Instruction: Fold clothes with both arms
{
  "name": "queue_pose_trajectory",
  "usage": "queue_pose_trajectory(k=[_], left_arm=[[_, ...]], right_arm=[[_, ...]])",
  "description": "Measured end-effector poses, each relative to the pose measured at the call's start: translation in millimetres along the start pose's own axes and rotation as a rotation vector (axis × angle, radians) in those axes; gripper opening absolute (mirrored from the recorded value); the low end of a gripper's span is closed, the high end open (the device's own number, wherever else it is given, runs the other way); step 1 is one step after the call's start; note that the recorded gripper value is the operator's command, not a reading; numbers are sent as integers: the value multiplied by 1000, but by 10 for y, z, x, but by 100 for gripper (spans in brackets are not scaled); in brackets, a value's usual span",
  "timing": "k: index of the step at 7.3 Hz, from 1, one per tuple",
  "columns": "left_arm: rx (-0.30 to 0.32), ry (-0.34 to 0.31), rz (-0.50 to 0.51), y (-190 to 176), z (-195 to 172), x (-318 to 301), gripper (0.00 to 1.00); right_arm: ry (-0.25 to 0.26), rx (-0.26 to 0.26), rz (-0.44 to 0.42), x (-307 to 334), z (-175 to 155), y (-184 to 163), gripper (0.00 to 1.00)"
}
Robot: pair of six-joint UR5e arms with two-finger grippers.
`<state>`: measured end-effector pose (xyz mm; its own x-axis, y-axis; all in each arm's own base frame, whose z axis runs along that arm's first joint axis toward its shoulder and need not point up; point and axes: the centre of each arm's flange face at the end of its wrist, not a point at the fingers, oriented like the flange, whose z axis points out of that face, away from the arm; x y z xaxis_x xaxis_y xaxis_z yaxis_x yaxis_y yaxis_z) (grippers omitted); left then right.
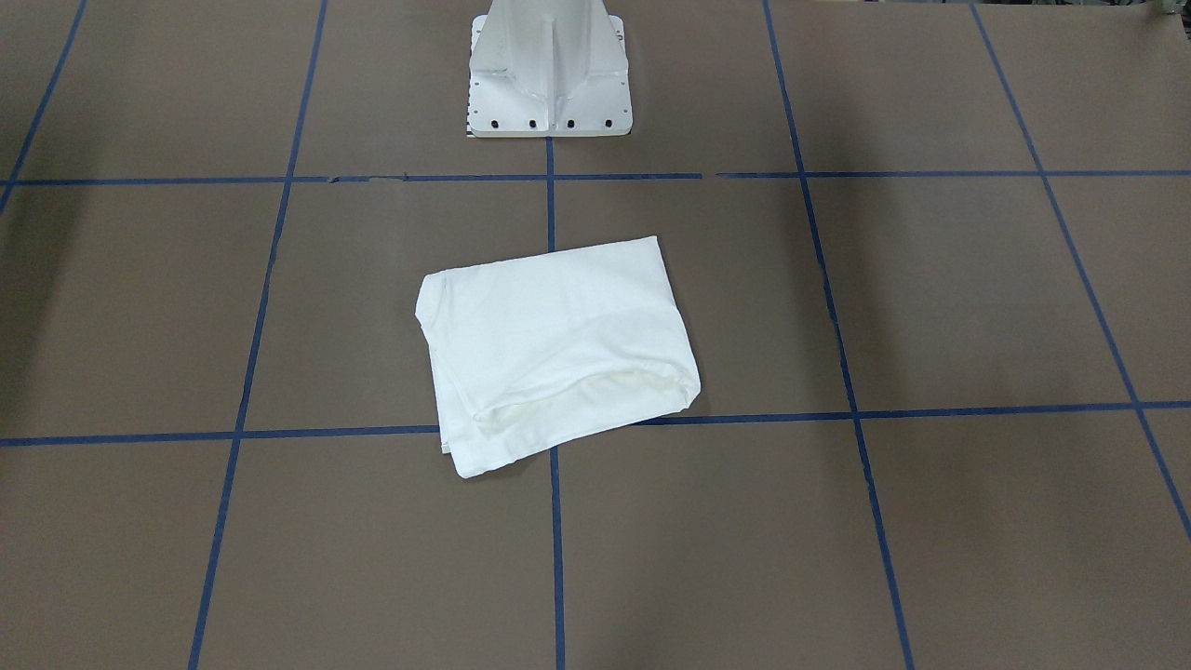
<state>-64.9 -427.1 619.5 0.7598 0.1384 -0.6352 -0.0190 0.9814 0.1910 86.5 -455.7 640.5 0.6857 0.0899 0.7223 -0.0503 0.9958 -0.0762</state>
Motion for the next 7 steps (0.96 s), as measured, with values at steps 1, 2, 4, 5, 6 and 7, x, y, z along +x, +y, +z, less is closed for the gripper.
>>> queue_pose_trajectory(k=[1,2,4,5,6,7], left_arm=[[5,3,-63,-6,-18,19,100],[8,4,-93,-9,-25,27,100],[10,5,-107,-15,-25,31,100],[10,6,-107,-16,-22,31,100],[9,6,-108,-15,-18,28,100],[9,6,-108,-15,-17,28,100]], right_arm=[[0,1,-1,-8,-6,-2,100],[-1,3,-1,-13,-10,-5,100],[0,6,-4,-31,-27,-25,100],[-1,8,-6,-40,-35,-34,100],[-1,9,-6,-44,-39,-40,100],[0,8,-5,-44,-41,-41,100]])
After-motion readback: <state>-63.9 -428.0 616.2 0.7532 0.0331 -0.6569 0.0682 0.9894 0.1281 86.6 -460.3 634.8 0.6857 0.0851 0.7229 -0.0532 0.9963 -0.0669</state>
